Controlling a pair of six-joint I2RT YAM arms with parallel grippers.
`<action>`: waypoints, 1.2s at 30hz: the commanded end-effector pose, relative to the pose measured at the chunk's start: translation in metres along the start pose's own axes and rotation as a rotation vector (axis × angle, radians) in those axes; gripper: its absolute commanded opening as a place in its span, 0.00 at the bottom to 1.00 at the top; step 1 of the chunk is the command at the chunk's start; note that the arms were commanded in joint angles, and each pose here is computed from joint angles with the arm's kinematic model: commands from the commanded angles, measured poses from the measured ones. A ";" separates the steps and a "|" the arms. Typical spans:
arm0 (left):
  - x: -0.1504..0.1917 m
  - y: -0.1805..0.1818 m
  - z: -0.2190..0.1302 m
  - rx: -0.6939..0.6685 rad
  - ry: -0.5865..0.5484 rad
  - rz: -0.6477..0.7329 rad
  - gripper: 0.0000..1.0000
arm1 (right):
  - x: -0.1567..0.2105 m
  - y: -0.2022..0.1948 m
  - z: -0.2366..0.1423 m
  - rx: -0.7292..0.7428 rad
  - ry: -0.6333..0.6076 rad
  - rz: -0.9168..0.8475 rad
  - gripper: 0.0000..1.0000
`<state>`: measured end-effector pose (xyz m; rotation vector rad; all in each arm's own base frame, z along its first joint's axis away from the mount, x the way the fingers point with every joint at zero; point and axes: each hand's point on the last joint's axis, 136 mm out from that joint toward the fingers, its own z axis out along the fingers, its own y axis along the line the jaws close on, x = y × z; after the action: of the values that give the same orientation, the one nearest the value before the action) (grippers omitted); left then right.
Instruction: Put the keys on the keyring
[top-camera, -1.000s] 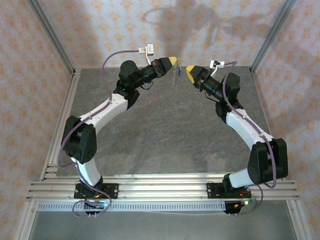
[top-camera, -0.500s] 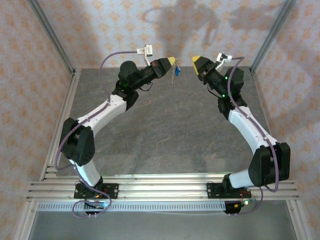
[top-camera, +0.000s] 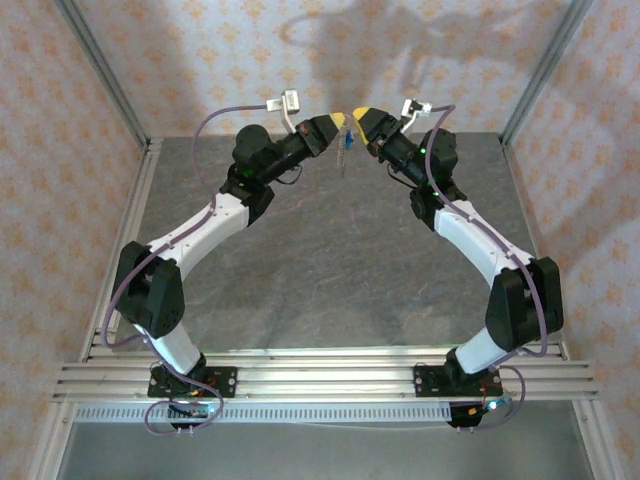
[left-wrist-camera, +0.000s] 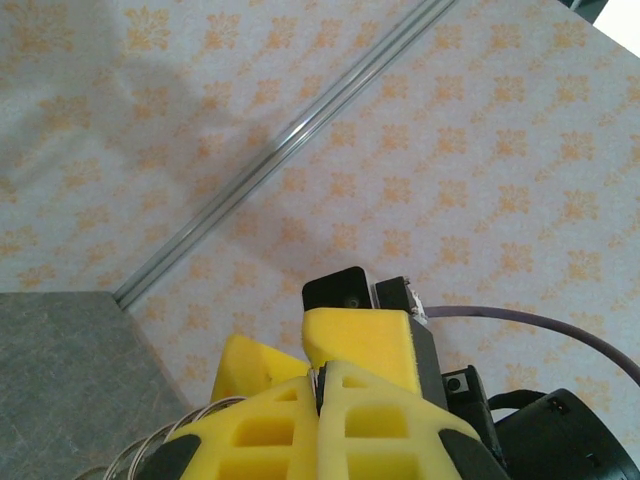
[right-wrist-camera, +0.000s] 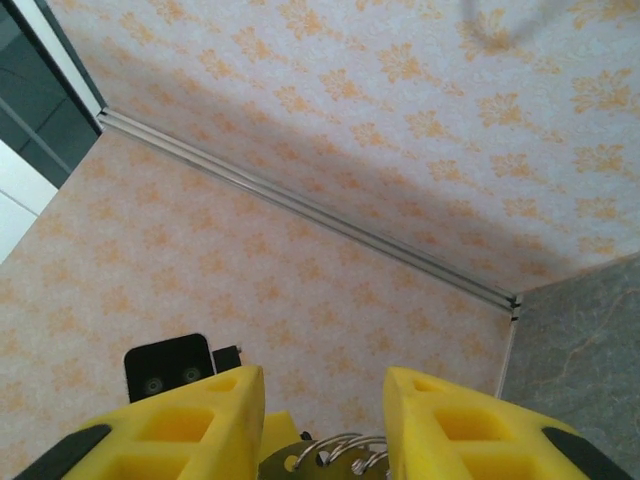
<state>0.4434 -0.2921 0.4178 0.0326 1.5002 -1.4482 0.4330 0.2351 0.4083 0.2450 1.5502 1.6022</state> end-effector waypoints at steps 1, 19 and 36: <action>-0.014 -0.024 -0.003 0.053 -0.052 0.029 0.00 | -0.006 0.030 0.002 -0.102 -0.025 -0.042 0.36; -0.014 -0.022 -0.002 0.052 -0.051 0.024 0.00 | 0.003 0.032 0.011 -0.118 0.009 -0.033 0.26; -0.010 -0.016 0.000 0.036 -0.045 0.022 0.00 | 0.008 0.035 0.010 -0.122 0.019 -0.046 0.28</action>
<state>0.4453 -0.2905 0.4181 0.0169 1.4971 -1.4419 0.4328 0.2484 0.4131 0.2158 1.5261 1.6393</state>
